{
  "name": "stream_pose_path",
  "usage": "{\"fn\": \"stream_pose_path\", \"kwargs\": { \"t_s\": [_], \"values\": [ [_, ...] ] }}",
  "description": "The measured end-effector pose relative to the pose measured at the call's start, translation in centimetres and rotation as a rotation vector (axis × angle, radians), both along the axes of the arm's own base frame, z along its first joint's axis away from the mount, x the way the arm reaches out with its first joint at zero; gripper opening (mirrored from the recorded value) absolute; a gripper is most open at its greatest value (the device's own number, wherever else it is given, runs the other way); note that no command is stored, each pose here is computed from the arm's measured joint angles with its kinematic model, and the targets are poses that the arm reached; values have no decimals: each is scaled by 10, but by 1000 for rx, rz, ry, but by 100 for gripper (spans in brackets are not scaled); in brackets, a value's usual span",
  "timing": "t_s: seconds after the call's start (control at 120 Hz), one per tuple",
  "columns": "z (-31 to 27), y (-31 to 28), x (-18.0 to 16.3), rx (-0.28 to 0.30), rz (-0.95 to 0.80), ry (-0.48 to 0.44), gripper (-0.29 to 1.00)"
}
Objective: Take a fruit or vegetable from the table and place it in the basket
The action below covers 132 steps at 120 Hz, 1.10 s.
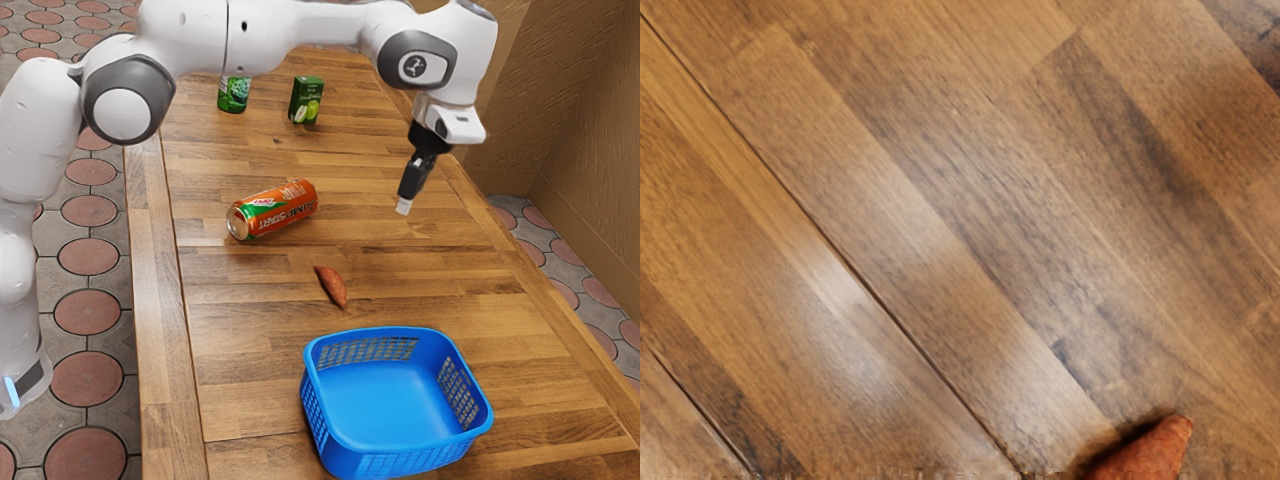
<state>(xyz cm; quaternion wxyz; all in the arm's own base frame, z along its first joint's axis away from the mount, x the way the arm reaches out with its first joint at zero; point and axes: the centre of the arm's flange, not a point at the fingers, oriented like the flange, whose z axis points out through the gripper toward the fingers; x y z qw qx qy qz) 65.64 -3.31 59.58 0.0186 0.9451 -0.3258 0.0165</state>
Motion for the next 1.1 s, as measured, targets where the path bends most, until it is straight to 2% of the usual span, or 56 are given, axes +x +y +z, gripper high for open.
{"fn": "stream_pose_path", "kwargs": {
  "t_s": [0.183, 0.35, 0.592, 0.858, 1.1],
  "values": [
    [-20, -10, -20, 69, -147, 63, 70],
    [-68, 0, -39, 104, -221, 129, 70],
    [-102, -3, -43, 98, -326, 167, 70],
    [-126, -11, -80, 75, -406, 228, 70],
    [-133, -34, -88, 66, -482, 199, 70]
  ]
}}
